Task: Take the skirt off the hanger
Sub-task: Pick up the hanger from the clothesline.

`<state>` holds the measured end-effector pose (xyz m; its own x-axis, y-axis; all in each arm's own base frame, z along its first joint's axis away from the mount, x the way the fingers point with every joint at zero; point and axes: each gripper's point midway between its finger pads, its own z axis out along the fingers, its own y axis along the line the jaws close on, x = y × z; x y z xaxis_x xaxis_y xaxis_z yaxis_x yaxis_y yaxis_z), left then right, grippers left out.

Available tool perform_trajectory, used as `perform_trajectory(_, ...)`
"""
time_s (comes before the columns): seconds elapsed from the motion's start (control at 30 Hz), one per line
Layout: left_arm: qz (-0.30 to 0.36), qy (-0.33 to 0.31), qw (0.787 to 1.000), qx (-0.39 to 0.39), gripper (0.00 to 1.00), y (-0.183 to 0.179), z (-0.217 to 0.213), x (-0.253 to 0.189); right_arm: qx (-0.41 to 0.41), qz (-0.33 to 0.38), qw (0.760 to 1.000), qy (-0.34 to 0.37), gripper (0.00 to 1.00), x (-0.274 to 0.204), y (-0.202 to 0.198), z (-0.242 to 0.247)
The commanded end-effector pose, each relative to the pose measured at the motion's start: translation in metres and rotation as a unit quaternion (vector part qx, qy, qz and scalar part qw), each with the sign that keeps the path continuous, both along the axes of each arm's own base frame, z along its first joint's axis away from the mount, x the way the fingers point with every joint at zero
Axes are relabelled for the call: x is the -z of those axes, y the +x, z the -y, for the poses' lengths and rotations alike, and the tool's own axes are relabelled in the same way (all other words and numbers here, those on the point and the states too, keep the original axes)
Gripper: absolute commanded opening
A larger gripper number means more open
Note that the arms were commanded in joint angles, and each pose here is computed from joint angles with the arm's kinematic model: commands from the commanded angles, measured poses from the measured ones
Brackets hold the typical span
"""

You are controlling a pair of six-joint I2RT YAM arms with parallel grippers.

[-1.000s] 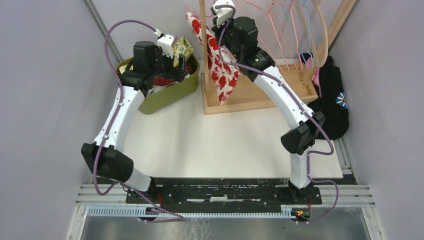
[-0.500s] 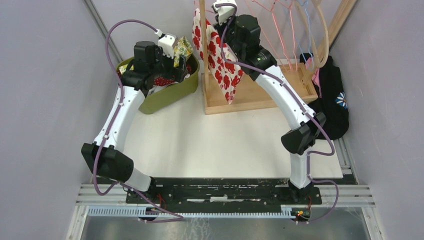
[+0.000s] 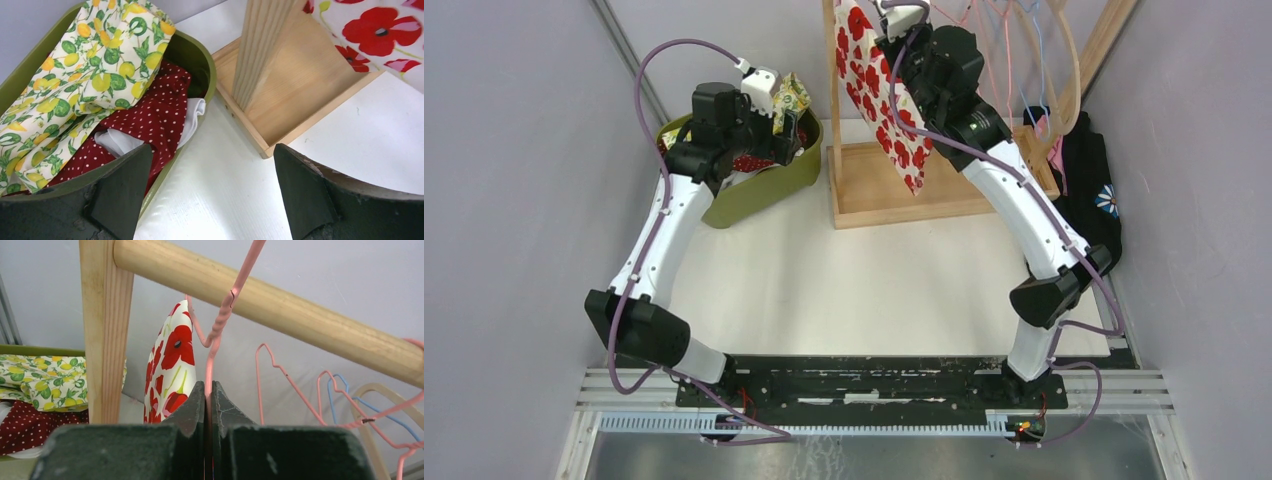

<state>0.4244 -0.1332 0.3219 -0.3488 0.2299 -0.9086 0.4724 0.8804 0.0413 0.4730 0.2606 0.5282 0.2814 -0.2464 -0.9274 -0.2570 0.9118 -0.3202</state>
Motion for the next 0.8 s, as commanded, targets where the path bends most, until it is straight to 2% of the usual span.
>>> perform_trajectory(0.0,0.039,-0.038,0.998,0.037,0.97,-0.024,0.022,-0.044,0.012,0.028,0.999,0.037,0.01,-0.024,-0.02,0.021)
perform_trajectory(0.17,0.063,-0.053,0.993,0.086,0.97,-0.057,0.077,-0.056,0.018,-0.011,0.999,0.035,0.01,0.009,-0.032,0.03)
perform_trajectory(0.3,0.074,-0.067,0.99,0.097,0.98,-0.074,0.107,-0.061,0.02,-0.028,0.999,0.035,0.01,0.021,-0.044,0.034)
perform_trajectory(0.47,0.082,-0.109,0.984,0.112,1.0,-0.091,0.134,-0.065,0.018,-0.034,0.999,0.034,0.01,0.023,-0.057,0.035)
perform_trajectory(0.67,0.138,-0.142,0.972,0.127,0.99,-0.127,0.168,-0.055,0.012,-0.032,0.998,0.043,0.01,0.018,-0.06,0.033)
perform_trajectory(0.77,0.162,-0.138,0.967,0.137,0.99,-0.139,0.189,-0.049,0.004,-0.034,0.998,0.047,0.01,0.017,-0.061,0.028)
